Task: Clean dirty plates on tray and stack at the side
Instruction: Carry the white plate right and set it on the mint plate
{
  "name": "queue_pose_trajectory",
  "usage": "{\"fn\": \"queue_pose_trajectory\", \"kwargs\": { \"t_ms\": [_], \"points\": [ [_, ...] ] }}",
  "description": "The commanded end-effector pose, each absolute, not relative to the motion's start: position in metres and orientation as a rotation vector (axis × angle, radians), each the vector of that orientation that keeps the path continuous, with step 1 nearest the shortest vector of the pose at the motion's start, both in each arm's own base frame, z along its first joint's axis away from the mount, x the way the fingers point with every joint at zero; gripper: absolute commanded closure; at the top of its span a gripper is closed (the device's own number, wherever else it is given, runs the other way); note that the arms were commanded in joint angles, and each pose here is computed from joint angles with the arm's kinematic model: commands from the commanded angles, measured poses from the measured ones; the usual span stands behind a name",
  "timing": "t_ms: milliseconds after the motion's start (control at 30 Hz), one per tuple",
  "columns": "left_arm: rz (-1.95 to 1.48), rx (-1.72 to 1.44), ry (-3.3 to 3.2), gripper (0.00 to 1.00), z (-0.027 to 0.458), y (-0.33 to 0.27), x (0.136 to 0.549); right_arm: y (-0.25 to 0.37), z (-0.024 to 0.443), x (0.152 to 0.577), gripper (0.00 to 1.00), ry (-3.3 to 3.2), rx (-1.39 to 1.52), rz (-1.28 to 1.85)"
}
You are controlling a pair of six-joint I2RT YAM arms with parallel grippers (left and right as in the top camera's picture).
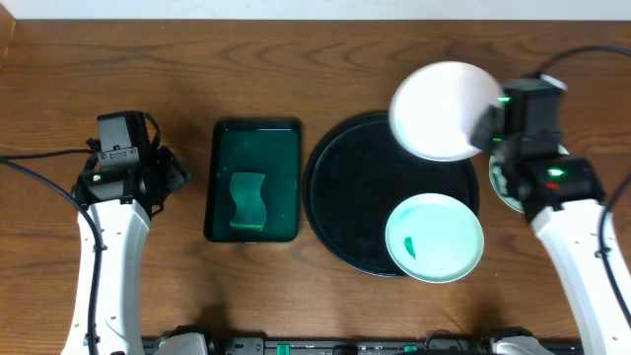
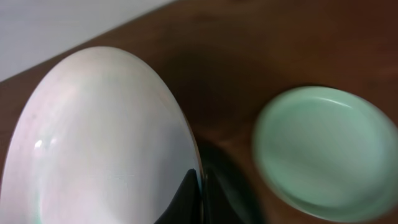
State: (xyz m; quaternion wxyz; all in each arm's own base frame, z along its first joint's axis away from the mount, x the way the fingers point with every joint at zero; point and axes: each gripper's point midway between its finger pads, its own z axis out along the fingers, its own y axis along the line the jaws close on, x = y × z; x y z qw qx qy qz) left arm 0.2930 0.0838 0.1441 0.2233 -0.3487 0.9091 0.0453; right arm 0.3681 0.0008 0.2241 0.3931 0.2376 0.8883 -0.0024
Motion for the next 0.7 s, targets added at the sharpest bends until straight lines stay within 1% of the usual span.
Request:
{"fn": "queue_pose_trajectory", "kwargs": {
  "t_ms": [0, 100, 333, 433, 633, 667],
  "points": [
    [0.131, -0.958, 2.49, 0.19, 0.151, 0.086, 0.295, -0.051, 0.223, 0.354, 0.98, 2.235, 0.778, -0.089],
    [0.131, -0.958, 2.49, 0.19, 0.151, 0.086, 0.295, -0.091, 0.213, 0.336, 0.98, 2.245, 0.92, -0.167],
    [0.131, -0.958, 2.49, 0.19, 0.151, 0.086, 0.295, -0.15, 0.195, 0.303, 0.99, 2.236, 1.158, -0.276],
    [0.131, -0.958, 2.49, 0.19, 0.151, 0.086, 0.295, -0.166, 0.185, 0.293, 0.98, 2.226, 1.24, -0.3],
    [0.131, -0.958, 2.49, 0.19, 0.151, 0.086, 0.295, -0.185, 0.149, 0.28, 0.98, 2.223, 1.403, -0.328],
    [0.131, -0.958, 2.49, 0.19, 0.151, 0.086, 0.295, -0.189, 0.136, 0.276, 0.98, 2.216, 1.447, -0.343]
  ]
}}
